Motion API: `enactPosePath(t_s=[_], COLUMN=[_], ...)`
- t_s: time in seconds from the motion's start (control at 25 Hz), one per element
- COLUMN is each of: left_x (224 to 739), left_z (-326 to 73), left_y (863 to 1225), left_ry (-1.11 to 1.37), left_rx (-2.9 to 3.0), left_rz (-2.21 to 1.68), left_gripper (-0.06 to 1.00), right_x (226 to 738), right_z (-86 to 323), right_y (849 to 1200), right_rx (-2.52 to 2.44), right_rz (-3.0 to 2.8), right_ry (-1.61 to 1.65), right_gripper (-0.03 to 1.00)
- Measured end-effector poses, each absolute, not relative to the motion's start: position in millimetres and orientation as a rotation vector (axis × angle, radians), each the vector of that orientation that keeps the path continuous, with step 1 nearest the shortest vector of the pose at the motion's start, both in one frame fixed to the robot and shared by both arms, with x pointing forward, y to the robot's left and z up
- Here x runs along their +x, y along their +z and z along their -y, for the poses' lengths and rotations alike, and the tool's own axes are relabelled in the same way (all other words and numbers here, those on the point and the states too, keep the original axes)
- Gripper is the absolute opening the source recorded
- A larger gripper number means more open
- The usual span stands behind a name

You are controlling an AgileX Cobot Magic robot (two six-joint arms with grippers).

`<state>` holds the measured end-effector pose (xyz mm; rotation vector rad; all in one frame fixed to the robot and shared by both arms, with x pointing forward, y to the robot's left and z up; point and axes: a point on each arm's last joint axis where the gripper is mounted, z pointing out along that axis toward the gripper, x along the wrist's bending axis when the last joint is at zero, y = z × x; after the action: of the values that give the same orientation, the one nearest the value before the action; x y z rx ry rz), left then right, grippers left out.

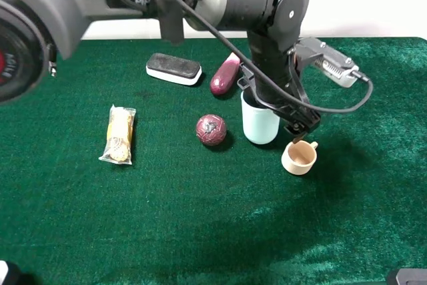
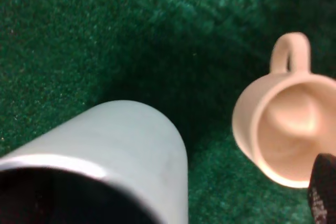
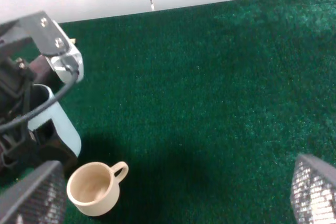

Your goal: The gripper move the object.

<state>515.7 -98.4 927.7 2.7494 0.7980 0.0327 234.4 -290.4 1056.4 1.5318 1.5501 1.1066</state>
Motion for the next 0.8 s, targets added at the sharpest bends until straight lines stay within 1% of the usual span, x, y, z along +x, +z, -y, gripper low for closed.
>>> enactPosePath(t_s=[0.32, 0.8], left_x=[512, 509], left_z=[97, 92], left_y=[947, 1004], left_ry=[0.007, 0.011], left_rx=[2.725, 2.753], left_rz=[-0.774, -0.74], left_gripper=[0.98, 0.98], right_x=[234, 234], right_z=[290, 290], right_y=[1056, 1056], right_rx=[1.532, 1.532], right_rz=[-1.55, -1.55], right_ry=[1.107, 1.107], right_gripper=[0.65, 0.65])
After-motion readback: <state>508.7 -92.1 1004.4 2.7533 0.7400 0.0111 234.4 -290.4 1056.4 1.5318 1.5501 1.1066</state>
